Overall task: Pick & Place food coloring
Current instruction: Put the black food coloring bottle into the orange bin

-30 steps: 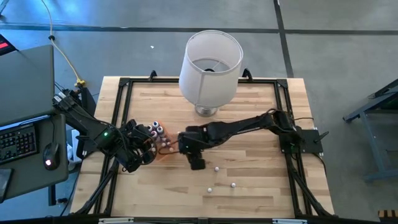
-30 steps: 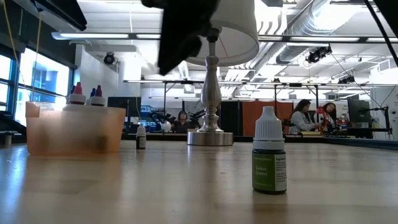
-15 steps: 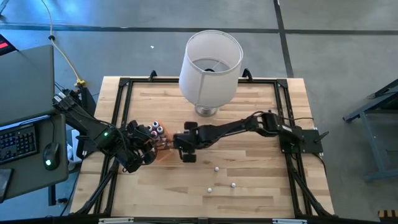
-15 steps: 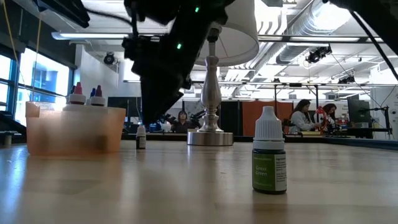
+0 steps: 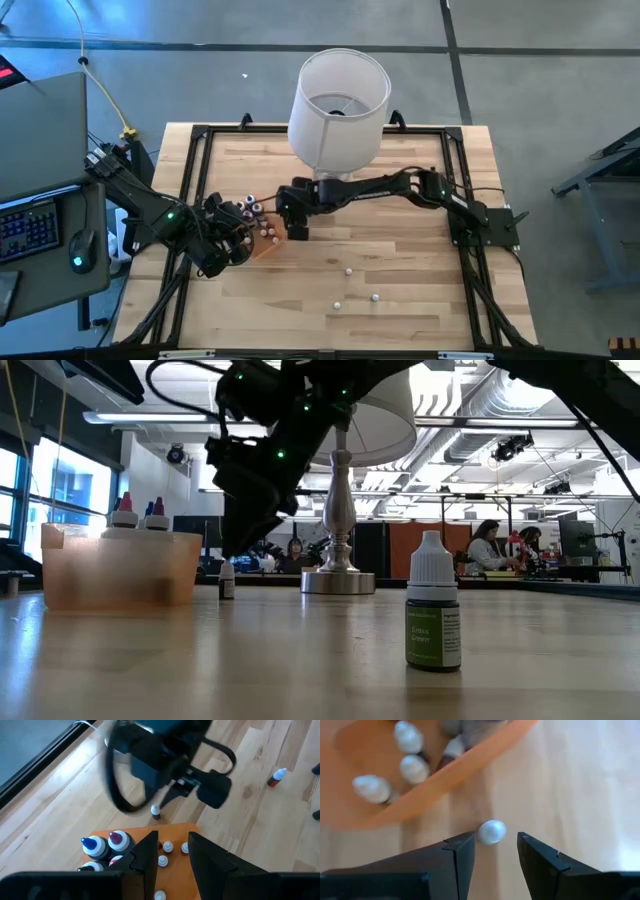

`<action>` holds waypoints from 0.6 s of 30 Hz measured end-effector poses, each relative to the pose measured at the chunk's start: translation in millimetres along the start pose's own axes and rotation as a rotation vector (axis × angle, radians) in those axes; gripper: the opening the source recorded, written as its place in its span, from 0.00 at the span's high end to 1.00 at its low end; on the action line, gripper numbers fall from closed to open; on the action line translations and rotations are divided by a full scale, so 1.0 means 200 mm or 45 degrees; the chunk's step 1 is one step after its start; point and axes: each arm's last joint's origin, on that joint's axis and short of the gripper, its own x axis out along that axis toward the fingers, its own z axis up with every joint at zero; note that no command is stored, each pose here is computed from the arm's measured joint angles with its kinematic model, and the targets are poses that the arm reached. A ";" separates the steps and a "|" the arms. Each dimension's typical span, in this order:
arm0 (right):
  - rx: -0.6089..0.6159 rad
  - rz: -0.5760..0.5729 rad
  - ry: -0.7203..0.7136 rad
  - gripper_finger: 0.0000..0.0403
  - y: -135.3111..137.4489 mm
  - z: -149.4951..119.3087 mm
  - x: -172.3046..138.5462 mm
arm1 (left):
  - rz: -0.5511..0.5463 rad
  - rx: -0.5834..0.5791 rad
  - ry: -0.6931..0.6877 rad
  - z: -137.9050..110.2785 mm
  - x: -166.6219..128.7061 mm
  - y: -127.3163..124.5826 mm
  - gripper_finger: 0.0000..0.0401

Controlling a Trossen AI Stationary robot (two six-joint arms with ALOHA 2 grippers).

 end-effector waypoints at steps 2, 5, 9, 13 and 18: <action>0.001 0.004 -0.035 0.65 -0.02 0.01 0.00 | 0.000 0.000 0.000 0.00 0.00 0.00 0.74; 0.015 0.060 -0.057 0.65 -0.05 0.02 0.00 | 0.000 0.000 0.000 0.00 0.00 0.00 0.74; 0.019 0.073 -0.063 0.65 -0.05 0.02 0.04 | 0.000 0.000 0.001 0.00 0.00 0.00 0.74; 0.004 0.069 0.005 0.65 -0.04 -0.04 0.13 | 0.001 0.002 0.001 0.00 0.00 0.00 0.74; 0.008 0.052 -0.012 0.65 -0.04 -0.04 0.15 | 0.000 0.001 0.001 0.00 0.00 0.00 0.74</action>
